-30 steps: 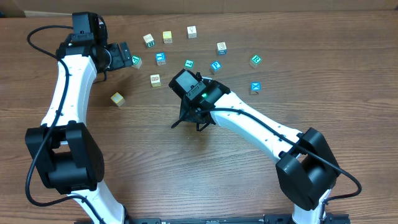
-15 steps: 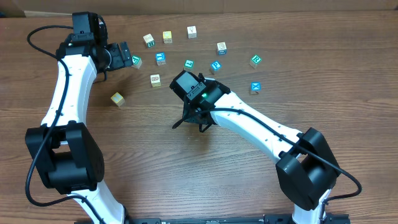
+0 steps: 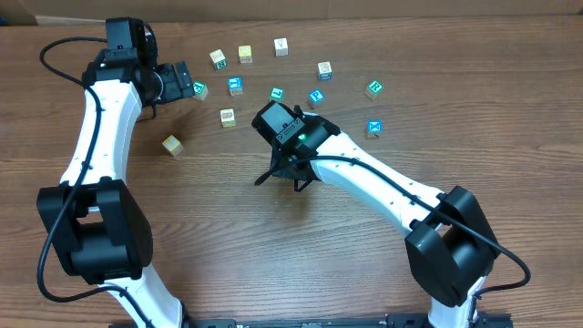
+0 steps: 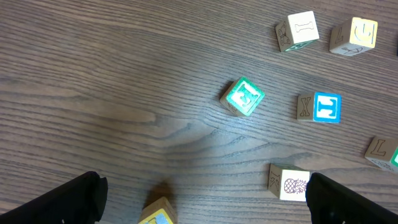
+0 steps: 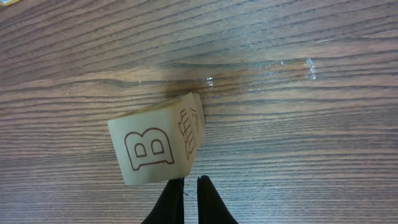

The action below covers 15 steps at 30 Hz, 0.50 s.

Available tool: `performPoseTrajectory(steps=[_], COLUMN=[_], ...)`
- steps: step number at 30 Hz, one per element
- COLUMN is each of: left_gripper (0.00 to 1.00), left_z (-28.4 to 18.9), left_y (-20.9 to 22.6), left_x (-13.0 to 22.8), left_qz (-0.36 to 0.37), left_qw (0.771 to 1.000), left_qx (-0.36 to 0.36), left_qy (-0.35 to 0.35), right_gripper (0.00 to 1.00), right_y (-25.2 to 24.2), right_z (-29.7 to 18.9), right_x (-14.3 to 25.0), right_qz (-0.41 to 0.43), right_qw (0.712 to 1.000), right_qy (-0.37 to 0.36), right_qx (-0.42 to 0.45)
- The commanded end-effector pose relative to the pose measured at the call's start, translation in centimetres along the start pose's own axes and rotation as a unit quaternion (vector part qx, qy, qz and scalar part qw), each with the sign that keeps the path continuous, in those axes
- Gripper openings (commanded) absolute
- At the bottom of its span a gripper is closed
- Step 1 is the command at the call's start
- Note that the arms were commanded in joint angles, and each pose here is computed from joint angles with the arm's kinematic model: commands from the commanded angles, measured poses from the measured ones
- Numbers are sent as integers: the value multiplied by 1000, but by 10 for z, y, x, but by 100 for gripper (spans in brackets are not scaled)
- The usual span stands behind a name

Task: Form a tower

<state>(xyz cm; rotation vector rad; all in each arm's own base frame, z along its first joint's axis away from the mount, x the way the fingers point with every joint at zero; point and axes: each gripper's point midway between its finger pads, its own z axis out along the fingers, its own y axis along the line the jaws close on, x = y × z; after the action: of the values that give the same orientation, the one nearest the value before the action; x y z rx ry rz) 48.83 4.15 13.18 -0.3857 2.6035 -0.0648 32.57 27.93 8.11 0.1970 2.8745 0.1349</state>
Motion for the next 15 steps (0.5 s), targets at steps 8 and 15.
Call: performPoseTrajectory(steps=[8, 15], left_gripper=[100, 100], left_z=[-12, -12], left_y=[-5, -5], left_x=[-6, -6], left_qz=[-1, -1], left_qw=[1000, 1000], left_qx=[5, 5], left_qy=[-15, -15], right_gripper=[4, 9], right_y=[-5, -10], right_z=[-1, -2], right_x=[-3, -5], right_qz=[-15, -33], right_qw=[1000, 999], right_qy=[-8, -14], right_qx=[10, 22])
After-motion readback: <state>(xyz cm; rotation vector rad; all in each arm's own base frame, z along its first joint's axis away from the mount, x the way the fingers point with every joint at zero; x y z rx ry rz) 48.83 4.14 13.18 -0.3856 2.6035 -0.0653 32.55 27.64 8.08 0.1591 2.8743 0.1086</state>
